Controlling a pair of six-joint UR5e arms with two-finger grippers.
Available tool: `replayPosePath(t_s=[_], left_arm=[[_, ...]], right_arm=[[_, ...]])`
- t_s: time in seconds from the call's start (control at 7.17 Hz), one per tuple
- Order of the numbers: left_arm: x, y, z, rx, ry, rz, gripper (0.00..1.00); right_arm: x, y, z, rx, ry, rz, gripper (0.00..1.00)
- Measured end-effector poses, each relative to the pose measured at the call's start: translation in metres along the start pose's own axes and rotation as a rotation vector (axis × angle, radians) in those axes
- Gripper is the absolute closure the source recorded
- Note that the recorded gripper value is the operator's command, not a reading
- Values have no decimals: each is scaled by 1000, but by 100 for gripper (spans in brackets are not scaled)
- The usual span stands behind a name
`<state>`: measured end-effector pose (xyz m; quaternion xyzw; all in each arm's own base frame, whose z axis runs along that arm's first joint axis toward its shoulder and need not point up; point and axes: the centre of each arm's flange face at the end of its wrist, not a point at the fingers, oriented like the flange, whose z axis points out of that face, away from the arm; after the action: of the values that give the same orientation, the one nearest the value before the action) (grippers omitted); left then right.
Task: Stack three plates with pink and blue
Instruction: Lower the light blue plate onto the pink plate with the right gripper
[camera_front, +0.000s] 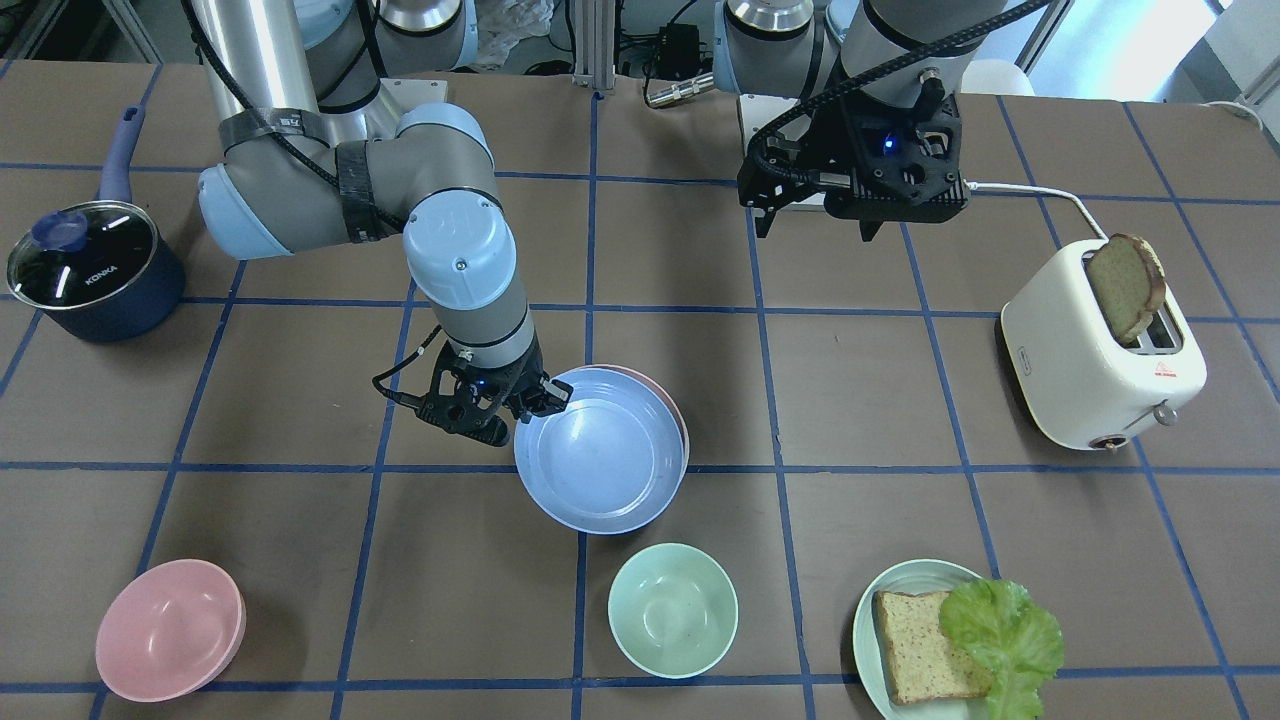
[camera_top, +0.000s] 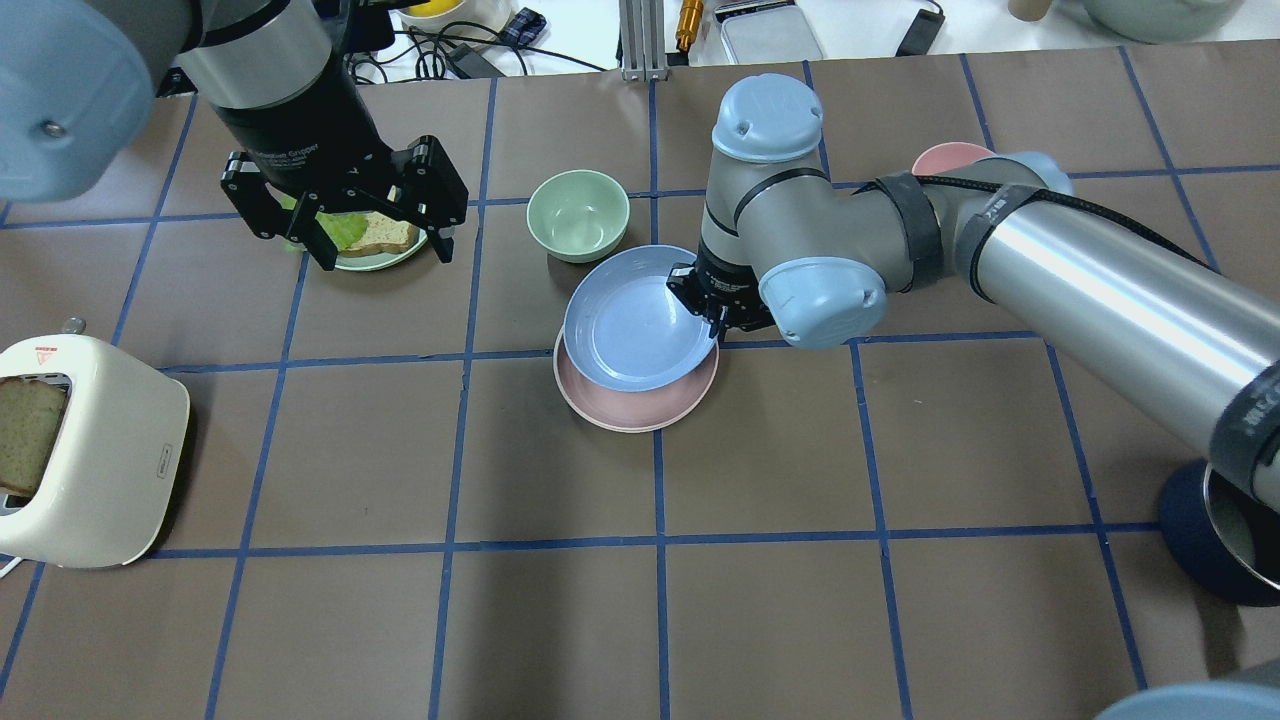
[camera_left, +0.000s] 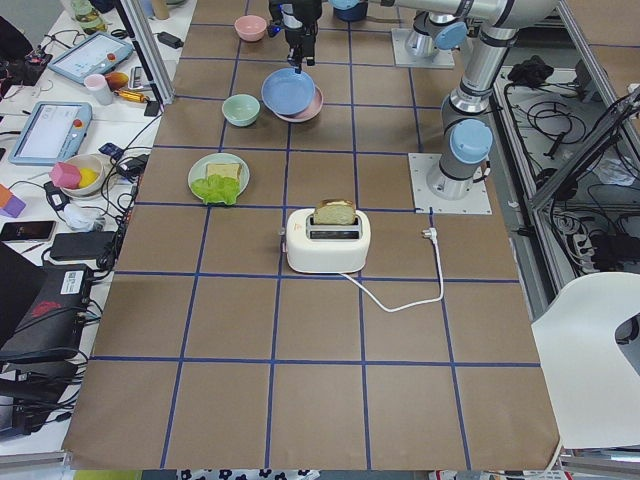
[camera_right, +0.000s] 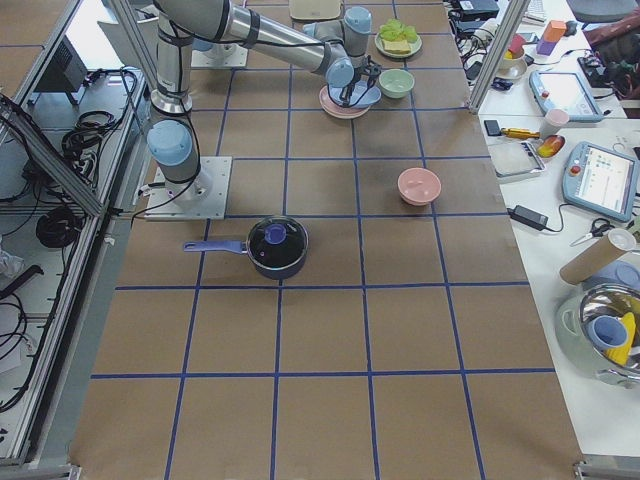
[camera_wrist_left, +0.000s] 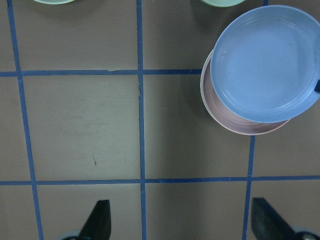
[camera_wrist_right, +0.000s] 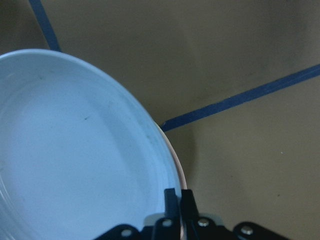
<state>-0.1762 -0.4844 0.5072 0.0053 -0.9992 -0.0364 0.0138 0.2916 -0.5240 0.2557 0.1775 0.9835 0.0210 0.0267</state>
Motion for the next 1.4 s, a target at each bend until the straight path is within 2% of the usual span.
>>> replayPosePath(t_s=[0.42,0.84,0.98,1.12,1.26,1.4], left_arm=[[0,0,-1,1,1,0,0],[0,0,-2,4,1,-1,0],[0,0,-2,9,1,0,0],[0,-1,-3,16,1,1,0],[0,-1,-3,20,1,2,0],[0,-1,-3,21,1,3,0]], right_arm=[[3,8,-11,2,1,-5,100],[11,15,0,-1,-1,-3,100],[11,14,1,5,-7,-2,94],[10,13,1,15,-16,-2,57],[10,12,2,20,-20,-1,31],[12,10,5,20,-17,3,10]])
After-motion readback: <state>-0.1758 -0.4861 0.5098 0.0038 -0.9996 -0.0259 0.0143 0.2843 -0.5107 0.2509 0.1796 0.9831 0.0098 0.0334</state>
